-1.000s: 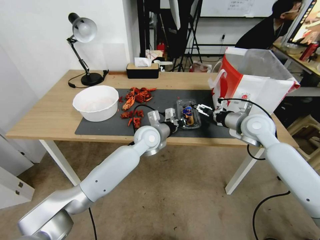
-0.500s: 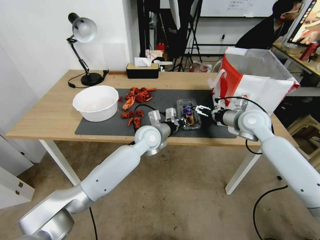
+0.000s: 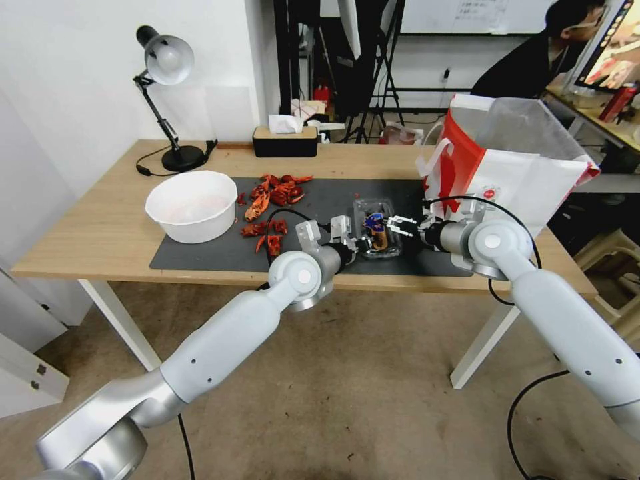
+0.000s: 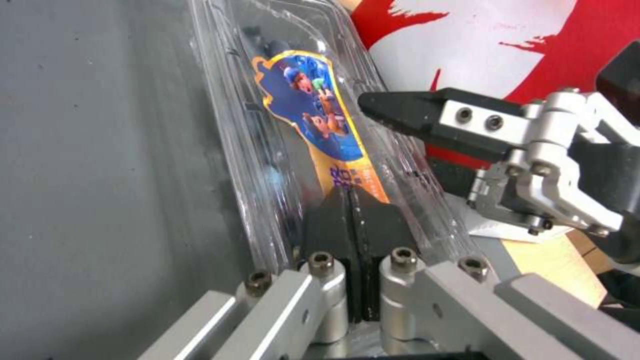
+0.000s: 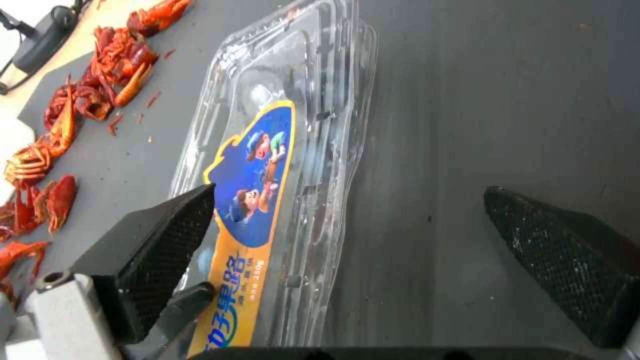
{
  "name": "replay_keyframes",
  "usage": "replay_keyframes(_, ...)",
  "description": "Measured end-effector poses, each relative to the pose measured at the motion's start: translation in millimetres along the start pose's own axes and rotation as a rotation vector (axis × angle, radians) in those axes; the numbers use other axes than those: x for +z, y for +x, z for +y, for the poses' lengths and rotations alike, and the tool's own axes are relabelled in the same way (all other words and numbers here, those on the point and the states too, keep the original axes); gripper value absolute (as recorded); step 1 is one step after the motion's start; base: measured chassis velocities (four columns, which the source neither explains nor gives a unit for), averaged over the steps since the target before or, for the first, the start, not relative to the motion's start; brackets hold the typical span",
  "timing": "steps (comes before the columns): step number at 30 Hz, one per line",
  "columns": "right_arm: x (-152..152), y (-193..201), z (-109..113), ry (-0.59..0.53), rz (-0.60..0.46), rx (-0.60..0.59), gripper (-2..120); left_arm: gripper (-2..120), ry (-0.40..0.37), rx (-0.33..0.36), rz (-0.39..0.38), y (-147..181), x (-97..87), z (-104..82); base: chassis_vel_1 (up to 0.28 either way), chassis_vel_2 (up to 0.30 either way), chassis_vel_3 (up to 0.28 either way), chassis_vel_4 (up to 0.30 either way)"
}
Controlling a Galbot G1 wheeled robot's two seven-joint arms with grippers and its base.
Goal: Close the takeout container lid, then place the container into the takeout bag.
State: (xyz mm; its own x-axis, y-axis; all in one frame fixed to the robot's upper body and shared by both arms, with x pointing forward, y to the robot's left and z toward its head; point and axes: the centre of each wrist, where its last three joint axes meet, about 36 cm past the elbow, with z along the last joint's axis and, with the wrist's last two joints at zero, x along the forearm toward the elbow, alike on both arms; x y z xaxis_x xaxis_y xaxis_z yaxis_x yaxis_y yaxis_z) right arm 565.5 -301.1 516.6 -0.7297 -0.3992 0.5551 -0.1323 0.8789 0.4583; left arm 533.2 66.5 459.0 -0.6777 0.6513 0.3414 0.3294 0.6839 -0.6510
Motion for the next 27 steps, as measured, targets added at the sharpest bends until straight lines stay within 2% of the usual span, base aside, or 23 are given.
replay_keyframes(11,-5.5,-6.7,-2.1,0.008,0.036,-0.032,100,0,0.002,0.001,-0.005,-0.2,-0.4,-0.6,0.000,0.000,0.000,0.000)
replay_keyframes(27,-3.7,-18.9,8.8,0.014,0.062,-0.083,100,0,0.004,0.001,-0.011,-0.6,-1.0,-0.1,0.000,0.000,0.000,0.000)
